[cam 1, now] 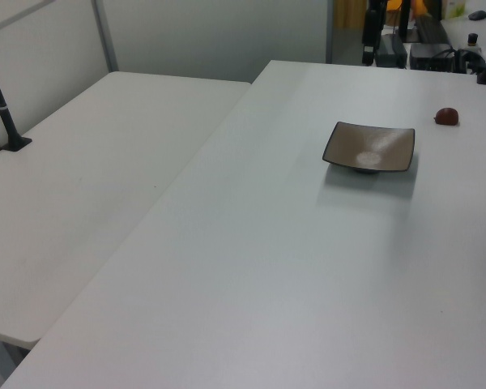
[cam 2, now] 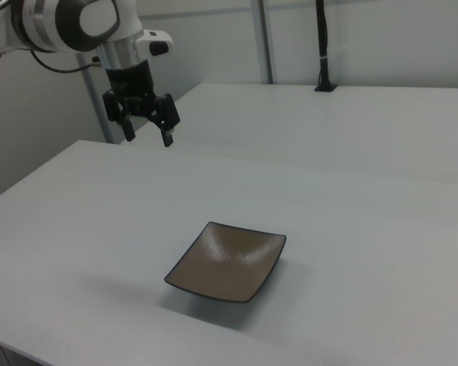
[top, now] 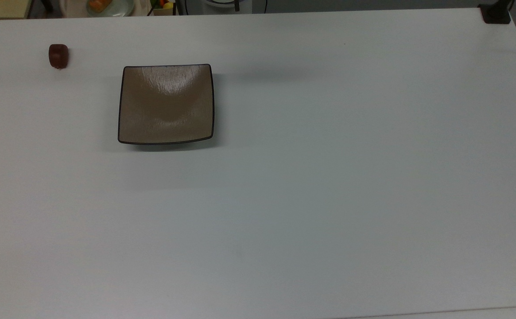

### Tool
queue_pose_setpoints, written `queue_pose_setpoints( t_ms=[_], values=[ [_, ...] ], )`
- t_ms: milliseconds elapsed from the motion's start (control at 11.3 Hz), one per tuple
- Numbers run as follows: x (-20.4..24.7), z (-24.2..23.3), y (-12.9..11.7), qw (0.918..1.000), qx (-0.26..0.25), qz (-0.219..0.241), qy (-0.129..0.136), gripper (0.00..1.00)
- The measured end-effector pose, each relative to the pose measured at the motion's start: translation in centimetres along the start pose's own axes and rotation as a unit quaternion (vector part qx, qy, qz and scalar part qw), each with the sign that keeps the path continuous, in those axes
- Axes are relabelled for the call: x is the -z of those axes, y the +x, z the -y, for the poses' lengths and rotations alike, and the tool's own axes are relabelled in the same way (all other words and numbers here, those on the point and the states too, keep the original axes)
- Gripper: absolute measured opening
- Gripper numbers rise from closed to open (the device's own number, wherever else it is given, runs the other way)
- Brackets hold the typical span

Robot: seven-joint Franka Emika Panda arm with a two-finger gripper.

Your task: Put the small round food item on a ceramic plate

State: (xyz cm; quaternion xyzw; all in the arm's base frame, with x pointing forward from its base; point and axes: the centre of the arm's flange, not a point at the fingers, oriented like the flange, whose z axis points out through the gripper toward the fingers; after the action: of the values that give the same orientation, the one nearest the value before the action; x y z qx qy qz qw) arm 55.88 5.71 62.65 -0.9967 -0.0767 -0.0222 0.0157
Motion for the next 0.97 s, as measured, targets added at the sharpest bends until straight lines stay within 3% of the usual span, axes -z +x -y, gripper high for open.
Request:
queue_pose_setpoints(
  t_ms=[619, 973],
  values=[
    [-1.4, -0.3, -0.2, 0.9999, 0.002, 0.014, 0.001, 1.0],
    [-1.1, -5.6, -0.8, 0.9993, 0.036, 0.012, -0.001, 1.0]
  ],
)
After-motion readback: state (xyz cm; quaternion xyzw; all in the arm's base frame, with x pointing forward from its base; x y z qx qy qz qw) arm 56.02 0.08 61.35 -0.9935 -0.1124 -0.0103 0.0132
